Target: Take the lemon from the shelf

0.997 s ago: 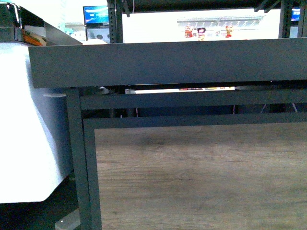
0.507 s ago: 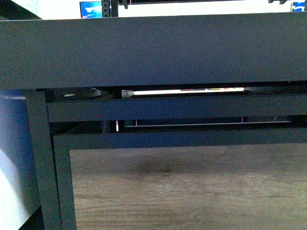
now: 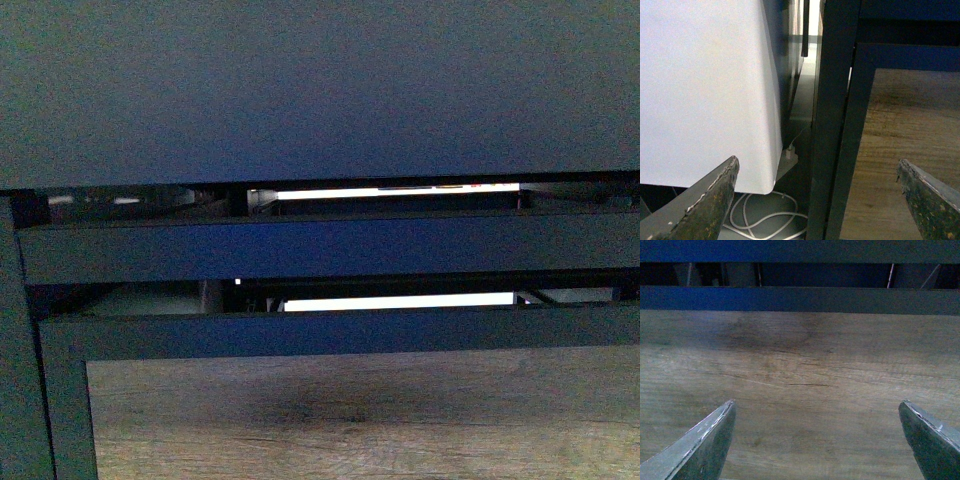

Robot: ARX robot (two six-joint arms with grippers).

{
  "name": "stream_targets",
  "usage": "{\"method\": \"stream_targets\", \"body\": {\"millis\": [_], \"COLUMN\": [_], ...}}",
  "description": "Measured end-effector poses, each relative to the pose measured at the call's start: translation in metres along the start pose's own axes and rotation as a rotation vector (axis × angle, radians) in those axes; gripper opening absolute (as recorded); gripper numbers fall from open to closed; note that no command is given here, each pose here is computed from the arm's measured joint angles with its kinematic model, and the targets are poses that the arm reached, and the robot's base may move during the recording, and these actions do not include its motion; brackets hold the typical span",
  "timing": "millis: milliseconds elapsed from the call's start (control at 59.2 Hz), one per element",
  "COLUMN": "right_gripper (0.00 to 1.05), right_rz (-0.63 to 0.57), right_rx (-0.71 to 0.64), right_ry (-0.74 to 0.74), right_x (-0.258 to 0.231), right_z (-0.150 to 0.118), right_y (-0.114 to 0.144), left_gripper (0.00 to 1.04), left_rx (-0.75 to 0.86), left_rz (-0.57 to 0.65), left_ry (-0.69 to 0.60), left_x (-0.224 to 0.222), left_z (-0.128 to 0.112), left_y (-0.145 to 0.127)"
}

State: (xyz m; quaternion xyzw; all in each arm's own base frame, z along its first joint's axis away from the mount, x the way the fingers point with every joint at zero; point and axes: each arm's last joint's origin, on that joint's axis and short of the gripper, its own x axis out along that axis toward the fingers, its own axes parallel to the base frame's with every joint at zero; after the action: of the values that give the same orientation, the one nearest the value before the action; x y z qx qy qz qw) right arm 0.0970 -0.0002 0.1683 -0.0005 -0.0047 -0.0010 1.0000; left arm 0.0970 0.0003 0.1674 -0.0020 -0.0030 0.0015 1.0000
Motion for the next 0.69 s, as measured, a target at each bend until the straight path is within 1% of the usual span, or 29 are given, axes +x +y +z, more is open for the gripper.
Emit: {"method": "stream_targets", "body": {"millis": [693], "right_gripper": [0.97], "right_rz": [0.002], "right_rx": [0.001], "right_ry": [-0.001], "right_x": [-0.0001], "right_z": [0.0001], "right_y": [0.0001], "left_gripper": [0.97], "left_rx": [0.000], "left_rz": [0.000], "left_ry": [0.000], "left_x": [0.0000], "left_z": [0.0000], "left_y": [0.0000]}}
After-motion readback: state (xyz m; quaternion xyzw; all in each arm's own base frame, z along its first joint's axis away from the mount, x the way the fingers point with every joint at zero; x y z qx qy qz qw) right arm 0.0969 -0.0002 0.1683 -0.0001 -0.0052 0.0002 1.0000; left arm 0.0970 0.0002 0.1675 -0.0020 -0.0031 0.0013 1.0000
